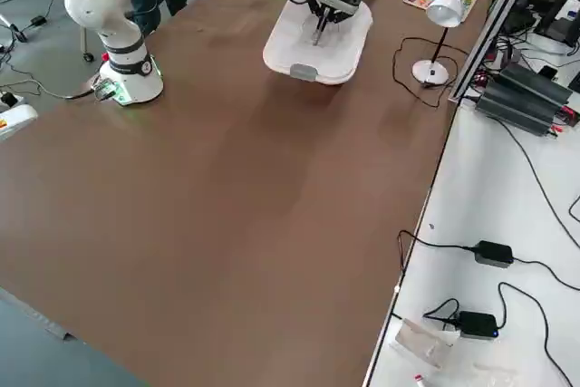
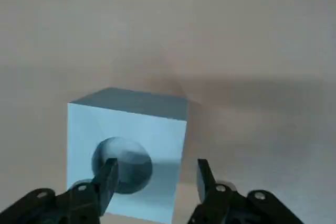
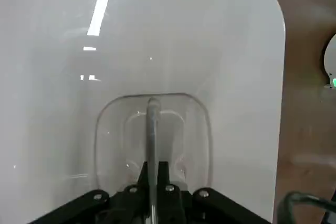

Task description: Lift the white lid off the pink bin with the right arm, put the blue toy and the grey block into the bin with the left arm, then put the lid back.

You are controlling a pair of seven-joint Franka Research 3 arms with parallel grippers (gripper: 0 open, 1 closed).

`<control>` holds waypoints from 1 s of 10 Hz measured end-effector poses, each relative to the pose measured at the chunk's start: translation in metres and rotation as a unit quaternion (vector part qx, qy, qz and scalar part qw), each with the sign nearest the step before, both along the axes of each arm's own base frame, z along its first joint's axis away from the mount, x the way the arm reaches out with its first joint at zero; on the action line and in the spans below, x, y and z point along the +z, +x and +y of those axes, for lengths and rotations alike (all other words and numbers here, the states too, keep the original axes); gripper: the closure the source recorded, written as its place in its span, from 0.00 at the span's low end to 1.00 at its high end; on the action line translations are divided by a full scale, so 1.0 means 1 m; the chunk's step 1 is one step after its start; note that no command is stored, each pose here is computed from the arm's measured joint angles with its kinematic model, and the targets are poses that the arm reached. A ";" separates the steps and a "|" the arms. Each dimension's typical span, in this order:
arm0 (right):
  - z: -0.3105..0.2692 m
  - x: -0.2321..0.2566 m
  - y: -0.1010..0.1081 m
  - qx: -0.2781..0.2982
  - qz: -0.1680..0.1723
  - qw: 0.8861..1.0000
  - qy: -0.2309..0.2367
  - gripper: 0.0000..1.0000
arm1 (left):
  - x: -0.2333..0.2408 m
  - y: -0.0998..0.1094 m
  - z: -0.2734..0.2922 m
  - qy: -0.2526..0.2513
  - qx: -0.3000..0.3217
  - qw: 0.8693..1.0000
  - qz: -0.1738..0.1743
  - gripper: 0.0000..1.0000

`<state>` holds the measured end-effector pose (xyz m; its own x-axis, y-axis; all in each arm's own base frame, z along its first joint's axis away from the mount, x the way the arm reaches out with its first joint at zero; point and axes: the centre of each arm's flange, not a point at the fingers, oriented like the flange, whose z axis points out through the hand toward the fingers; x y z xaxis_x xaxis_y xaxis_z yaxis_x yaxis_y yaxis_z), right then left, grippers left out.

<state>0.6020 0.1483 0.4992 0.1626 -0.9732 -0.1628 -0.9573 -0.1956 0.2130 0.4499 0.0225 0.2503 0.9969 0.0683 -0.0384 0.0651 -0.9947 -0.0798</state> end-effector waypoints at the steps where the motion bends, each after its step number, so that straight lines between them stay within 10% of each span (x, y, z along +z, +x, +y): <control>1: 0.000 0.000 0.000 0.000 0.000 1.000 0.000 0.93 | -0.001 -0.001 -0.003 0.000 -0.004 1.000 0.001 0.34; 5: 0.000 0.000 0.000 0.000 0.000 1.000 0.000 0.93 | -0.009 -0.005 -0.005 0.003 -0.013 1.000 0.012 0.43; 7: 0.000 0.000 0.000 0.000 0.000 1.000 0.000 0.93 | -0.009 -0.003 -0.006 0.005 -0.018 1.000 0.010 0.74; 10: 0.000 0.000 0.000 0.000 0.000 1.000 0.000 0.93 | -0.002 0.001 -0.013 0.006 -0.026 1.000 0.007 0.74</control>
